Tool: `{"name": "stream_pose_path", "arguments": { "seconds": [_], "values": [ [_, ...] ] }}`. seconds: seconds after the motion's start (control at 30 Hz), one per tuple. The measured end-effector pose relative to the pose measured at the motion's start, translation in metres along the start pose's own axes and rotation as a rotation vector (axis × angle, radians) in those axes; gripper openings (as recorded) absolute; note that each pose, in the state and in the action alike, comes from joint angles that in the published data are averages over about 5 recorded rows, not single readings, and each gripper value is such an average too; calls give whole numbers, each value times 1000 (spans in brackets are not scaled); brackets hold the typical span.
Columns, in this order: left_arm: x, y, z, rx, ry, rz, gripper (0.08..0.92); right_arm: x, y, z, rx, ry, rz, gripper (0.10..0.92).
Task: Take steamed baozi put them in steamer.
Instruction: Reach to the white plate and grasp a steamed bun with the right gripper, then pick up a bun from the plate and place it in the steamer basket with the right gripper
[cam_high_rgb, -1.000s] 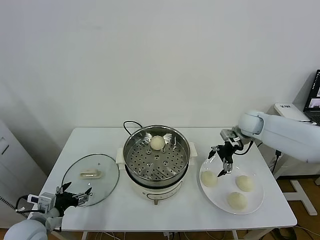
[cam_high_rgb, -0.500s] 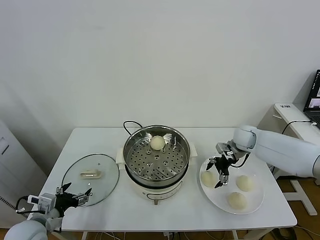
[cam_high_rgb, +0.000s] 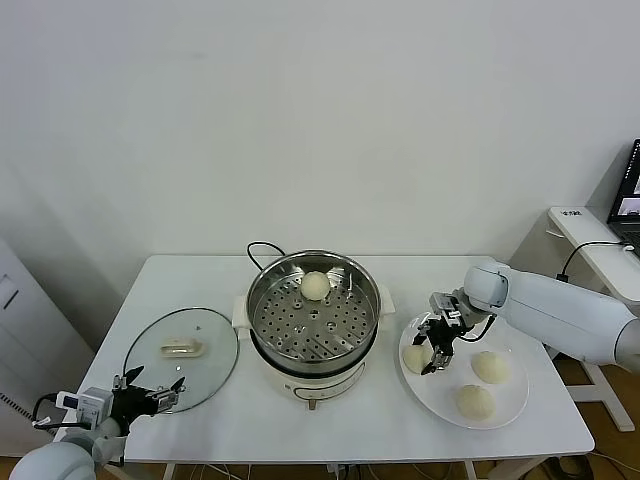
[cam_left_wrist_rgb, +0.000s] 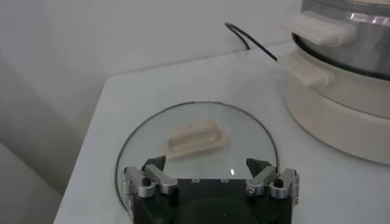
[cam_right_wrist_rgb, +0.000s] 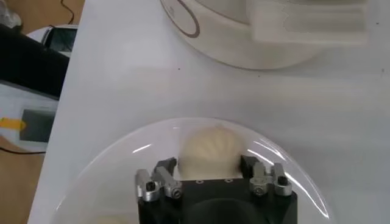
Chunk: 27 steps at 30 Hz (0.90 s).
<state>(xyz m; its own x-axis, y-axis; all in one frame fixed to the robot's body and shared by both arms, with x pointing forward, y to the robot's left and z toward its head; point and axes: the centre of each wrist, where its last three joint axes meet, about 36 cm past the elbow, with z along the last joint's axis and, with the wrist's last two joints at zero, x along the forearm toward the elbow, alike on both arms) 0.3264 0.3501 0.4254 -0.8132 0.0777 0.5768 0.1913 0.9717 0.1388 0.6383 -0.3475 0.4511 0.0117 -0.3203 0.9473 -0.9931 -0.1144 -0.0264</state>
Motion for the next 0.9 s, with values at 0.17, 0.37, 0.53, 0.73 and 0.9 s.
{"name": "stream_pose_path", "arguments": {
  "seconds": [0.17,0.37,0.53,0.73,0.9],
  "values": [
    [0,0,0,1,2,-2,823,10,1,0,-3,0,5,453],
    [0,-1,0,1,6,-6,823,51,-3,-7,6,6,29,450],
    [0,0,-2,-1,5,-10,823,105,-9,-29,33,11,61,450],
    [0,0,-4,-5,5,-14,823,172,-11,-71,63,-10,121,450],
    [0,0,-4,-8,5,-15,823,206,-10,-111,70,-59,169,450]
  ]
}}
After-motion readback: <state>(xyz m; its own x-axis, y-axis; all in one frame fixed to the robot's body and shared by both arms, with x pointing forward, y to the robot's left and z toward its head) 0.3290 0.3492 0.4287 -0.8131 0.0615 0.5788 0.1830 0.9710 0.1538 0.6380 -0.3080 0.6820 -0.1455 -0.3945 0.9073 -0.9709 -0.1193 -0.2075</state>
